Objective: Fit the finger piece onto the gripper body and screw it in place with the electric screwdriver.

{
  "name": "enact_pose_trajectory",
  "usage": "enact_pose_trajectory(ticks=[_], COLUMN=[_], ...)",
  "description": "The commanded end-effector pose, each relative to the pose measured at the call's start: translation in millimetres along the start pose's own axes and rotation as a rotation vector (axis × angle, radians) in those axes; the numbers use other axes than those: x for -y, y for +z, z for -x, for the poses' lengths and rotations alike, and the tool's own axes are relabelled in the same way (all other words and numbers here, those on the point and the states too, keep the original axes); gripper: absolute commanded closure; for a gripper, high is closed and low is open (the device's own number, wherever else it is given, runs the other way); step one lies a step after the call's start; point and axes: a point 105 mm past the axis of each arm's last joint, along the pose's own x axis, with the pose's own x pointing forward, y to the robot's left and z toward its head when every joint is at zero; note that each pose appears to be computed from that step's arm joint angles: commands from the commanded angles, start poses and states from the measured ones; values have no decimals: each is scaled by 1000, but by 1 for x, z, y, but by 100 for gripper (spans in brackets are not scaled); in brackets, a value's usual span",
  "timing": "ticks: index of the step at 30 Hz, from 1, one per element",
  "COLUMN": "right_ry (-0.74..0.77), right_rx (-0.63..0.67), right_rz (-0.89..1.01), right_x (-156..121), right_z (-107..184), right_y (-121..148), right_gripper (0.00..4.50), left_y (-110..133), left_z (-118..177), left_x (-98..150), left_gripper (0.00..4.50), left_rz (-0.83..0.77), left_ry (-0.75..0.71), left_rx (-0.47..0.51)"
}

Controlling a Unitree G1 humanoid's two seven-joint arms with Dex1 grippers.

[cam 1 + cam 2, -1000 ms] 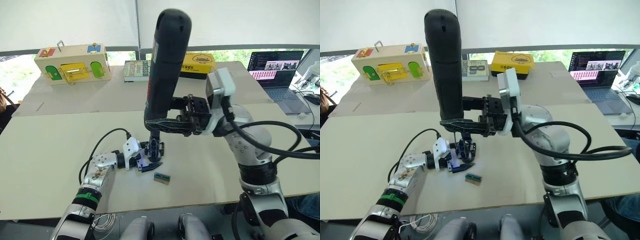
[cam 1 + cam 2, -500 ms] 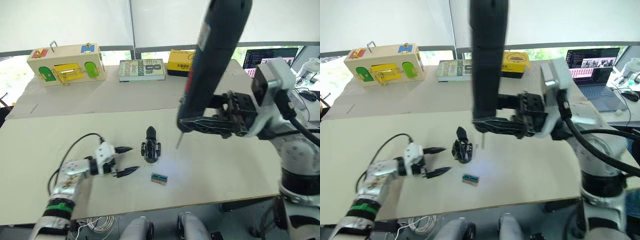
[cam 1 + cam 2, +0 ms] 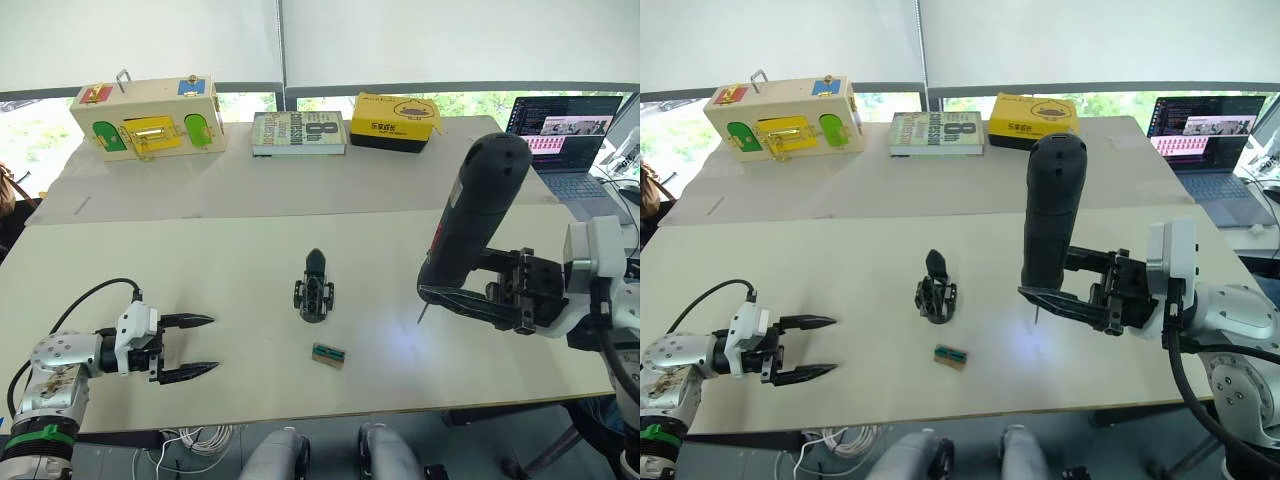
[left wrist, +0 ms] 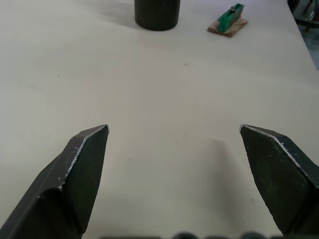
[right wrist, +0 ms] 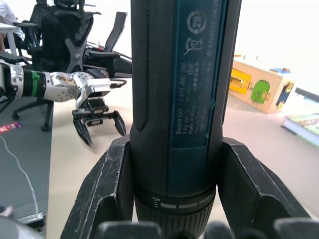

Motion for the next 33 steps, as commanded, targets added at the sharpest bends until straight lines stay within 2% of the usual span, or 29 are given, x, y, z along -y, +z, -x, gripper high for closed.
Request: enact_pose_trajectory(ticks=[1,4,7,15,23,33], right_ry=[56,106,146,228,266,297], right_rx=[94,137,146,196,206,241], right_rz=[99,102,85,68,54,-11], right_x=[-7,-14,-24,-34,-35,-39], right_z=[-14,-26,-36,-62,-67,-82], right_y=[24,28,19,7,-2,-3], right_gripper=[258,258,258,258,258,258], left_y=[13,20,22,27,19,21], left_z=[-24,-50,-73,-110,-127,-139], left_x=[9,12,21,38,49,59], left_gripper=[6,6,6,6,6,6], left_rz=[2,42,4,-91,-77,-64], left_ry=[-53,-42,-51,-118,-142,-179], left_rx=[37,45,59,69,55,91])
